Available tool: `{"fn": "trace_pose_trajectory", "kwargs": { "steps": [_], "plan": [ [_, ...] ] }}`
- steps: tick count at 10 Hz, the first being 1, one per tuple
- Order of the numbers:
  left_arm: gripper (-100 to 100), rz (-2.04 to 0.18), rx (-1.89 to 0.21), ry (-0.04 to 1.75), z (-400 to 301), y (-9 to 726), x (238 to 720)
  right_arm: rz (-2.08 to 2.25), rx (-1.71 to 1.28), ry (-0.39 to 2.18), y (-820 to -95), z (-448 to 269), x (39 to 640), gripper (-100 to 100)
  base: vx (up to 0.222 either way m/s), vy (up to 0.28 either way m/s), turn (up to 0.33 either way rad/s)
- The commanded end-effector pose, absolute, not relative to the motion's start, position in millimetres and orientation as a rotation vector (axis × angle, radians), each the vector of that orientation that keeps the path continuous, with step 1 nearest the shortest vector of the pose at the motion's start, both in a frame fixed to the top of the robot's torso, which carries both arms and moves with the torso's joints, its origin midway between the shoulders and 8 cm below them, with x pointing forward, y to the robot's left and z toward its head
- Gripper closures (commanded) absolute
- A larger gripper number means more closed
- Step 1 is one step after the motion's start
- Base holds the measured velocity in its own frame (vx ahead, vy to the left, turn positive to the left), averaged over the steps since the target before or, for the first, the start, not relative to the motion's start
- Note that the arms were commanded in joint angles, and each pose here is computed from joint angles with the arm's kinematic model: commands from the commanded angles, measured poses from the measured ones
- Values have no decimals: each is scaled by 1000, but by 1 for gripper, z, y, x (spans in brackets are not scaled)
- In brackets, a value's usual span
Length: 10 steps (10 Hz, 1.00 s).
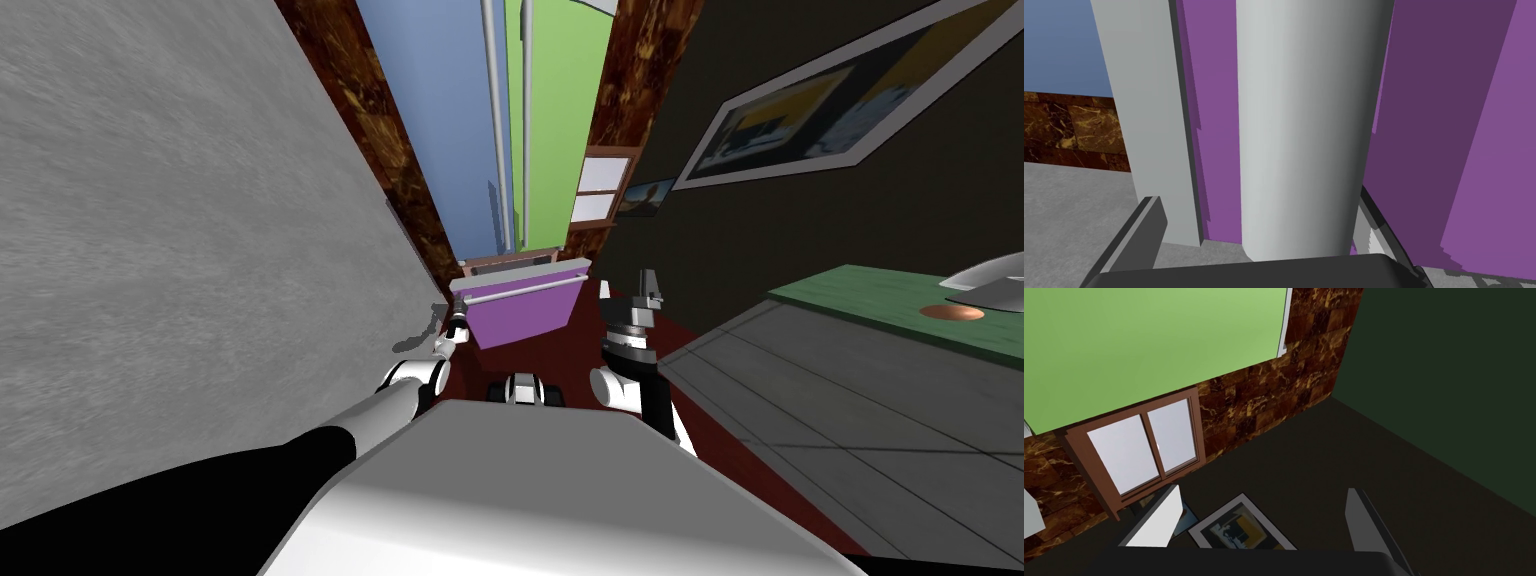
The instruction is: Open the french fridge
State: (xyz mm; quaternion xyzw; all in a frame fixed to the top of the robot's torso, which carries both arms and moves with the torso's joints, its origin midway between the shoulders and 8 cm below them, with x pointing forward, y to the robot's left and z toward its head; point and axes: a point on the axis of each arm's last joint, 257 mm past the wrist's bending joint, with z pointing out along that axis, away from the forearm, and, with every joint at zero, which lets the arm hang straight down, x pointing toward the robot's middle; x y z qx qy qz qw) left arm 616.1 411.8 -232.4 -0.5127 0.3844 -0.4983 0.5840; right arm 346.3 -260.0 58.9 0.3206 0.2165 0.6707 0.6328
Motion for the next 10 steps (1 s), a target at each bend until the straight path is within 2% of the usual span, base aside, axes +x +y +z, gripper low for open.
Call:
{"fn": "trace_pose_trajectory", "kwargs": {
  "steps": [1,5,10],
  "plan": [
    [-100,-1166,-1191,894,-220,413,624,1534,733,495,-260,59,346,0,-18,-9,7],
    [-100,-1167,-1190,895,-197,419,642,1534,733,495,-260,59,346,0,-36,-14,1],
    [-100,-1167,-1190,895,-197,419,642,1534,733,495,-260,59,346,0,-10,-3,0]
  ]
}}
